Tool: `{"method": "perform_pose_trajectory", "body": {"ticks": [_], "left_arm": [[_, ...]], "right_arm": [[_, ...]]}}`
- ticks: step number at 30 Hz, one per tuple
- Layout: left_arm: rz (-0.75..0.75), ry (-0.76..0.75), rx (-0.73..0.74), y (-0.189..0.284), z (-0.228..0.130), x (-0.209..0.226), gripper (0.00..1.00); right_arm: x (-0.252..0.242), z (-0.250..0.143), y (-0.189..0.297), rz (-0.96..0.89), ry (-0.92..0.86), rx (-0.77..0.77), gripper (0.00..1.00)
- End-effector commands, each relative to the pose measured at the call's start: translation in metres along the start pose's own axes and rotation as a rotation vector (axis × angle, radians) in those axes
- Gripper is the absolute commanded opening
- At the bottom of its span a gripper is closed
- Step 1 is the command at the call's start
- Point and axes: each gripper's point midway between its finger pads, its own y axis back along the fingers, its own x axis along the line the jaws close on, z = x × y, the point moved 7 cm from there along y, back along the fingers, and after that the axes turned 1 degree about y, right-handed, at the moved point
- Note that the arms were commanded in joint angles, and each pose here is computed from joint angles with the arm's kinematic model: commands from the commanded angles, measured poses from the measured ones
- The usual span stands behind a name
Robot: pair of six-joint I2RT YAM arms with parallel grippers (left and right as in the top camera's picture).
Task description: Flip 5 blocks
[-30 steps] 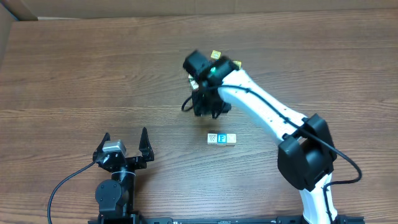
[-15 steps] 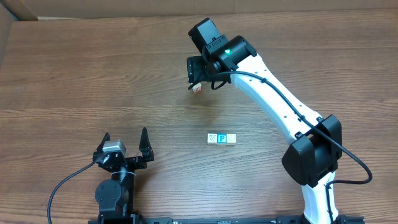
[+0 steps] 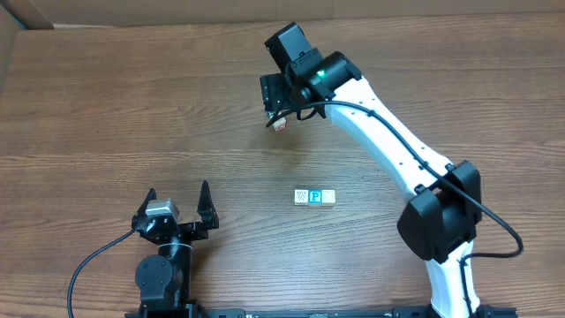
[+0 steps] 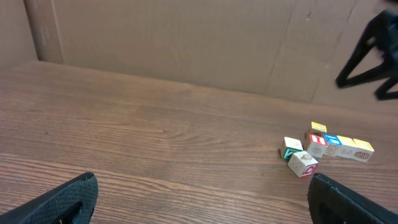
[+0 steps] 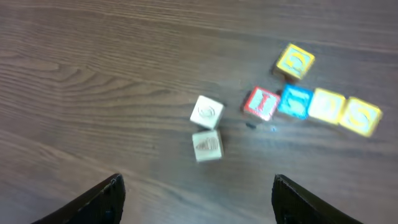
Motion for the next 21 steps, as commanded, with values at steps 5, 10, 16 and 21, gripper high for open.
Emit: {"method": "perform_pose_trajectory", "body": {"ticks": [5,10,16,21], "left_arm": [[-0.019,-0.019,-0.006,0.000,0.000,-0.002,1.00],[-0.019,-0.019,-0.006,0.000,0.000,-0.002,1.00],[-0.019,-0.019,-0.006,0.000,0.000,-0.002,1.00],[-0.019,-0.019,-0.006,0.000,0.000,-0.002,1.00]], "right_arm": [[-0.008,-0.014,-0.078,-0.036,0.053,0.060,0.76],[-0.010,-0.022,-0.097,-0.046,0.063,0.089,0.75],[-0.013,-0.030,-0.116,-0.054,0.081,0.113,0.63],[-0.013,-0.040,-0.130,-0.052,0.084,0.151,0.58]]}}
